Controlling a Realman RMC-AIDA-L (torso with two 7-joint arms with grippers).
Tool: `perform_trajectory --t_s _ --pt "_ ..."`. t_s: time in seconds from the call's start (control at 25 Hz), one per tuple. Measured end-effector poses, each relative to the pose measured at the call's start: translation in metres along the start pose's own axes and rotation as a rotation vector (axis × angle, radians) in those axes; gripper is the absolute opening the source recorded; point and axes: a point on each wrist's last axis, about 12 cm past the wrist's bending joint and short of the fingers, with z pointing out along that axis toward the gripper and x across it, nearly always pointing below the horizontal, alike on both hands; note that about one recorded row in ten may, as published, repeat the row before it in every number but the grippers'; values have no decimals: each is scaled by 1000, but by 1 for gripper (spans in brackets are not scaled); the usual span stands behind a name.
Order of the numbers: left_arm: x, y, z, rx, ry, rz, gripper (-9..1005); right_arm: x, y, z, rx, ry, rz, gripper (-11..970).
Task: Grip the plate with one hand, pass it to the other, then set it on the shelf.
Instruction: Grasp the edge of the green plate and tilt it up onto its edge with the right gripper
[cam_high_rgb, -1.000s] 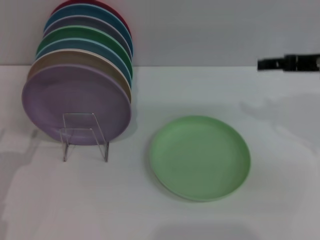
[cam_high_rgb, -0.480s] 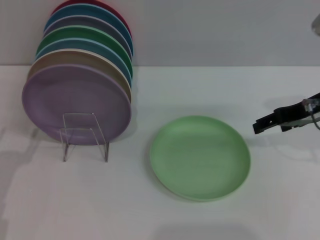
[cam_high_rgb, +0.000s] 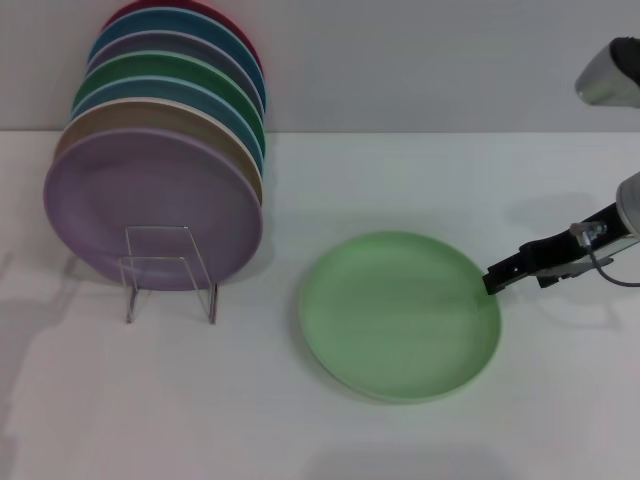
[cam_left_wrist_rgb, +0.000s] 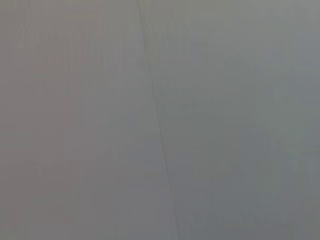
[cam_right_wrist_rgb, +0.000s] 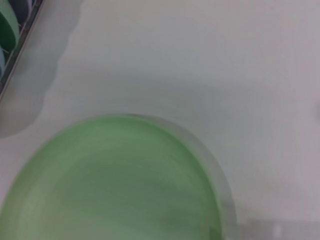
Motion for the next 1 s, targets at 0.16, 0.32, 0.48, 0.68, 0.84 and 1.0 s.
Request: perform_trajectory --t_s 0.16,0.32,0.48,0.68,0.84,1.0 --pt "0 0 0 0 0 0 817 -1 1 8 3 11 -6 748" --pt "0 0 0 3 0 0 816 -1 1 11 2 12 -4 741" --pt "0 -1 0 6 0 0 816 -2 1 15 -1 8 -4 734" --pt "0 -1 -1 8 0 0 816 -3 4 22 -3 17 -15 725" --pt "0 -1 -2 8 0 0 816 -4 6 25 1 22 -25 719" --pt "0 -1 -3 8 1 0 816 -6 8 28 0 23 -26 712"
